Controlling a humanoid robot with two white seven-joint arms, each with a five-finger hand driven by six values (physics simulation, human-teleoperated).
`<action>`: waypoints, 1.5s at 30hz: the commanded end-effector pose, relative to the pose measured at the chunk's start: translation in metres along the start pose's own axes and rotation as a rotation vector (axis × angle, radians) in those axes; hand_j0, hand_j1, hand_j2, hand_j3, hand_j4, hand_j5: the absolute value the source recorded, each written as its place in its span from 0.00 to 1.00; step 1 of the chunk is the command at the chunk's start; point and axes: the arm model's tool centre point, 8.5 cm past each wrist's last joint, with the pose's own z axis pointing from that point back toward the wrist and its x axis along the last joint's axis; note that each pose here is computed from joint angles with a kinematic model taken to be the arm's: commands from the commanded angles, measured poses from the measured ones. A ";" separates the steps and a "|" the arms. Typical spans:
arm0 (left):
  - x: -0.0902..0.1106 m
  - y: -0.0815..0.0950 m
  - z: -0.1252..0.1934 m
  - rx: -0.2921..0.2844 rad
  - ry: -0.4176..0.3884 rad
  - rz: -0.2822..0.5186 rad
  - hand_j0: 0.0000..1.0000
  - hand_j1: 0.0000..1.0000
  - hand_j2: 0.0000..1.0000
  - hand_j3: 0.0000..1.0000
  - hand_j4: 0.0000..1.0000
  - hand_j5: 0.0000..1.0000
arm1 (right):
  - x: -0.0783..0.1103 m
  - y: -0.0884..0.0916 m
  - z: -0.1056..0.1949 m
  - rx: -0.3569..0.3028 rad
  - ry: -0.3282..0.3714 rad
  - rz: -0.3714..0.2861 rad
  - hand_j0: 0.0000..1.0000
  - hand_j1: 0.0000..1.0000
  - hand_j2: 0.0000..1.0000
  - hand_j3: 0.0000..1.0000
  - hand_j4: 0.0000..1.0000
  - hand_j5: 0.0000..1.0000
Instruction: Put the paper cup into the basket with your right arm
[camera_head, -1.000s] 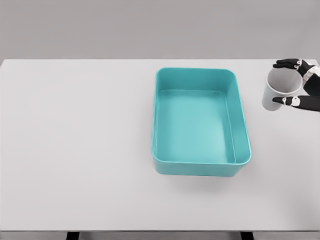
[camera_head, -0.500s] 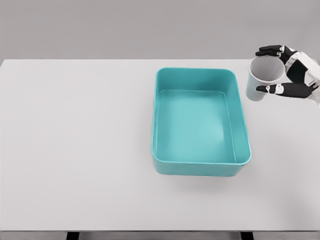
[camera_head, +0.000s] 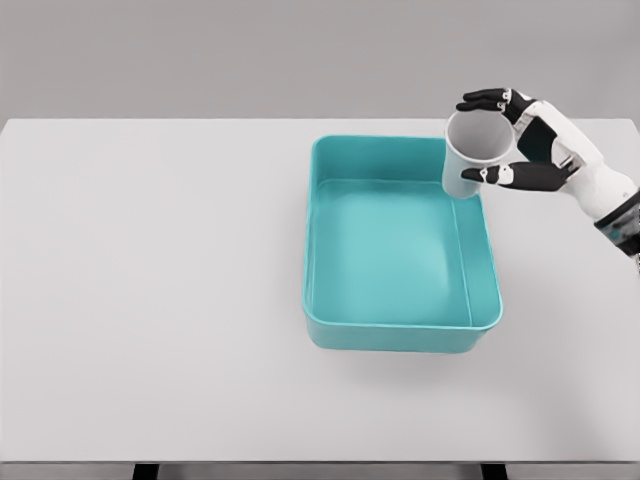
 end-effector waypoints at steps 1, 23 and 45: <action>0.000 0.000 0.000 0.000 0.000 0.000 1.00 1.00 1.00 1.00 1.00 1.00 | -0.004 0.009 -0.007 0.008 0.004 -0.017 0.74 0.74 0.74 0.74 0.74 0.74; 0.000 0.000 0.000 0.000 0.000 0.000 1.00 1.00 1.00 1.00 1.00 1.00 | -0.049 0.060 -0.040 0.058 0.058 -0.065 0.74 0.74 0.74 0.74 0.74 0.74; 0.000 0.000 0.000 0.000 0.000 0.000 1.00 1.00 1.00 1.00 1.00 1.00 | -0.081 0.080 -0.041 0.071 0.090 -0.086 0.74 0.74 0.74 0.74 0.74 0.74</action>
